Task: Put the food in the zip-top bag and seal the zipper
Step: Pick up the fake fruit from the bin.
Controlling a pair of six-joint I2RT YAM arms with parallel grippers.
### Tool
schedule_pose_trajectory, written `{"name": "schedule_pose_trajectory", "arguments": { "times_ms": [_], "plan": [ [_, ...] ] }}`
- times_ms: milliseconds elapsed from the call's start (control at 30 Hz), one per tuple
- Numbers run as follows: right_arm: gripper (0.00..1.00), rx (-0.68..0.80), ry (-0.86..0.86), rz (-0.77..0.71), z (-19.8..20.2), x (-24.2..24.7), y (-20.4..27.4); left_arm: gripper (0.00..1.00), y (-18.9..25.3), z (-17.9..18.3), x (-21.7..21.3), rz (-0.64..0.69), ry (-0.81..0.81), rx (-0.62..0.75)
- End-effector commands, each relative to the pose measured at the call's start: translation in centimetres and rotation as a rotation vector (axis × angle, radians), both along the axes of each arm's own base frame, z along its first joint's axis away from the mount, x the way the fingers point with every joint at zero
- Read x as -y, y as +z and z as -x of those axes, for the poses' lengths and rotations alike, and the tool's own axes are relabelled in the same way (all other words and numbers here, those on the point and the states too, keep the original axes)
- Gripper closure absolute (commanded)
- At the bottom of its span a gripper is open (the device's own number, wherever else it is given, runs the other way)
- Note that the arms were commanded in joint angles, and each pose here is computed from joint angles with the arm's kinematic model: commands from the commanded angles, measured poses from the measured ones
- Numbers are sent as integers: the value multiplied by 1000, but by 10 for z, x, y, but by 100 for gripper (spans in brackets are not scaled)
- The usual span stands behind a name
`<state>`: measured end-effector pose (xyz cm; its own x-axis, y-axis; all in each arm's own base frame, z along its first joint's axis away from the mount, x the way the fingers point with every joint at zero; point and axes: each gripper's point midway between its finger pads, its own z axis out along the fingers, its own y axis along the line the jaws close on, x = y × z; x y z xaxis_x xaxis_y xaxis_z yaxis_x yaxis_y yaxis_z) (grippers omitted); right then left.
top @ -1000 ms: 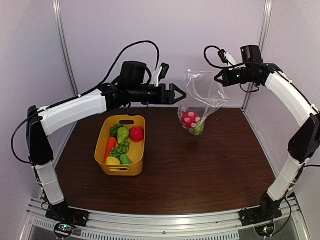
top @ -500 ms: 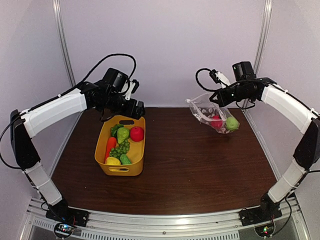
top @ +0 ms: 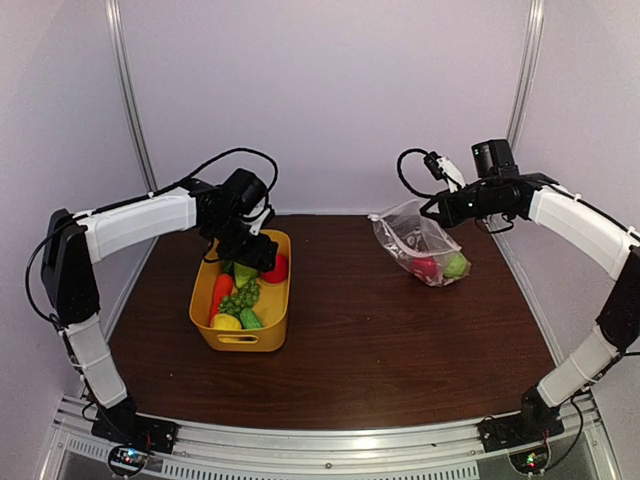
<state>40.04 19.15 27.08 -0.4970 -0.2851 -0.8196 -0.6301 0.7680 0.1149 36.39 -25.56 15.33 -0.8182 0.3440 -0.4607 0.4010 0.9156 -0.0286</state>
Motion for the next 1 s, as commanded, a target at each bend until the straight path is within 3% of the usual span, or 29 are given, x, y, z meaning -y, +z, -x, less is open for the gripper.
{"name": "schedule_pose_trajectory", "arguments": {
  "times_ms": [0, 367, 967],
  "plan": [
    [100, 46, 10, -38, 5, -1, 16, 22, -7, -26, 18, 63, -15, 20],
    [100, 50, -14, -5, 7, 5, 10, 21, -25, -85, 12, 84, 35, 30],
    [100, 21, -9, 2, -1, 2, -2, 24, -67, -100, 24, 140, 63, -41]
  ]
}}
